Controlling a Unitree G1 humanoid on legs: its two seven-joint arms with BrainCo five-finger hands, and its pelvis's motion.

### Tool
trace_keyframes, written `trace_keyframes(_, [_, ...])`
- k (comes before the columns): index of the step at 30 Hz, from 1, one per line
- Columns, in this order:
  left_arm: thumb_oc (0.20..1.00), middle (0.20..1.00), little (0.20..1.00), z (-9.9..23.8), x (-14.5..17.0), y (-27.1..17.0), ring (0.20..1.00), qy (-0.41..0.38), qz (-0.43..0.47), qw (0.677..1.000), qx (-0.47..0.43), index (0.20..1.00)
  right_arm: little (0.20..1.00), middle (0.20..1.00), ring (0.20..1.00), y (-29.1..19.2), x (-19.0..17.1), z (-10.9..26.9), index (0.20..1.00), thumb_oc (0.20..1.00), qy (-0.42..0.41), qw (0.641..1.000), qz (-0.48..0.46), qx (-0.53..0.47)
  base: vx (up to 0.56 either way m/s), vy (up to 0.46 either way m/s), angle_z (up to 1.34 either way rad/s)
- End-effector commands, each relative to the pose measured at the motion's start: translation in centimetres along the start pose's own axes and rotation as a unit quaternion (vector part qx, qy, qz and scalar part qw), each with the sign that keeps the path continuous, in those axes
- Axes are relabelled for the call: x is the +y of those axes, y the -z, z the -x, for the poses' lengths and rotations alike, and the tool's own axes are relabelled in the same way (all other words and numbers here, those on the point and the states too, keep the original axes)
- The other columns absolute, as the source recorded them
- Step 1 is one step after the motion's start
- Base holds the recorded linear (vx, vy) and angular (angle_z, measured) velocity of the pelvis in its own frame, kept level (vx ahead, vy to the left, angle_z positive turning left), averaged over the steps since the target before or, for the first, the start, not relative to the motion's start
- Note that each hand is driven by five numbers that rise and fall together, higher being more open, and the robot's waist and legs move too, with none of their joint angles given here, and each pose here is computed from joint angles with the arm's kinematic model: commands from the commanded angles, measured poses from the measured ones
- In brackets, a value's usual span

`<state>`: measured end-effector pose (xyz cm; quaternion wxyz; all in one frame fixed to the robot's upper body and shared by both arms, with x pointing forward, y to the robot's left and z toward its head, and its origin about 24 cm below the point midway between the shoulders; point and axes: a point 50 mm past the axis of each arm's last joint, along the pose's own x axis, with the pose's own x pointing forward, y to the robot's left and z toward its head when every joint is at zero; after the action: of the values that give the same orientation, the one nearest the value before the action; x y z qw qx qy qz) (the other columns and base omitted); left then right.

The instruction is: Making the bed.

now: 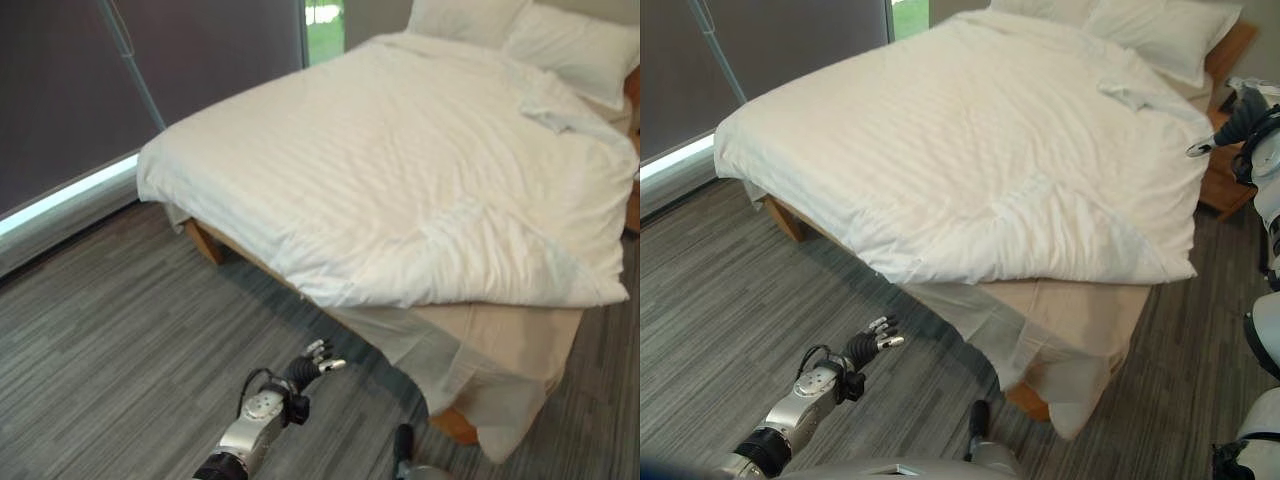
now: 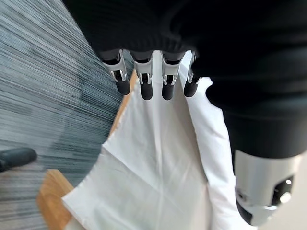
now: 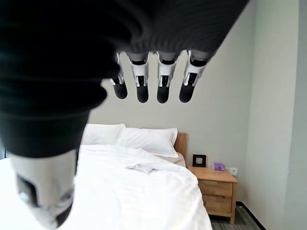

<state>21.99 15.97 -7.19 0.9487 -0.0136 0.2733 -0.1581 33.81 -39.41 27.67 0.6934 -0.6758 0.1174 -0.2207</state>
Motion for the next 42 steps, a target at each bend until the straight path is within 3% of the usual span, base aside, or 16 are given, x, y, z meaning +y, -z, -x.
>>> trace_keyframes(1, [1.000, 1.000, 1.000, -1.2, -1.3, -4.1, 1.000, 0.046, -0.042, 0.996, -0.070, 1.000, 1.000, 1.000, 1.000, 0.7, -4.9, 0.0, 1.000, 1.000, 0.089, 0.996, 0.009, 0.026, -0.06, -0.051, 0.02])
trace_keyframes(7, [1.000, 1.000, 1.000, -1.3, -1.1, -4.5, 1.000, 0.038, -0.044, 0.995, -0.077, 1.000, 1.000, 1.000, 1.000, 1.2, -6.9, 0.0, 1.000, 1.000, 0.126, 0.987, -0.089, 0.050, -0.06, -0.042, 0.08])
trace_keyframes(16, [1.000, 1.000, 1.000, -1.5, -1.7, -4.3, 1.000, 0.040, -0.038, 0.996, -0.072, 1.000, 1.000, 1.000, 1.000, 1.9, -9.1, 0.4, 1.000, 1.000, 0.156, 0.982, -0.071, 0.077, -0.01, -0.057, 0.09])
trace_keyframes(24, [1.000, 1.000, 1.000, -2.5, -3.0, -5.2, 1.000, 0.045, -0.051, 0.994, -0.085, 1.000, 1.000, 1.000, 1.000, -4.1, -12.7, 0.2, 1.000, 1.000, 0.209, 0.977, -0.039, -0.015, 0.01, -0.088, 0.12])
trace_keyframes(33, [1.000, 1.000, 1.000, -2.8, -3.6, -6.3, 1.000, 0.057, -0.088, 0.989, -0.101, 1.000, 1.000, 1.000, 1.000, -6.8, -12.2, -0.1, 1.000, 1.000, 0.204, 0.978, -0.006, -0.045, 0.01, -0.052, 0.13])
trace_keyframes(38, [1.000, 1.000, 1.000, -2.9, -3.7, -6.4, 1.000, 0.059, -0.097, 0.989, -0.098, 1.000, 1.000, 1.000, 1.000, -5.1, -11.1, -0.3, 1.000, 1.000, 0.178, 0.984, -0.001, -0.002, 0.00, -0.017, 0.04])
trace_keyframes(42, [1.000, 1.000, 1.000, -3.1, -3.2, -6.2, 1.000, 0.047, -0.100, 0.990, -0.088, 1.000, 1.000, 1.000, 1.000, -3.3, -10.5, -0.3, 1.000, 1.000, 0.158, 0.985, -0.058, 0.035, 0.00, -0.005, 0.01])
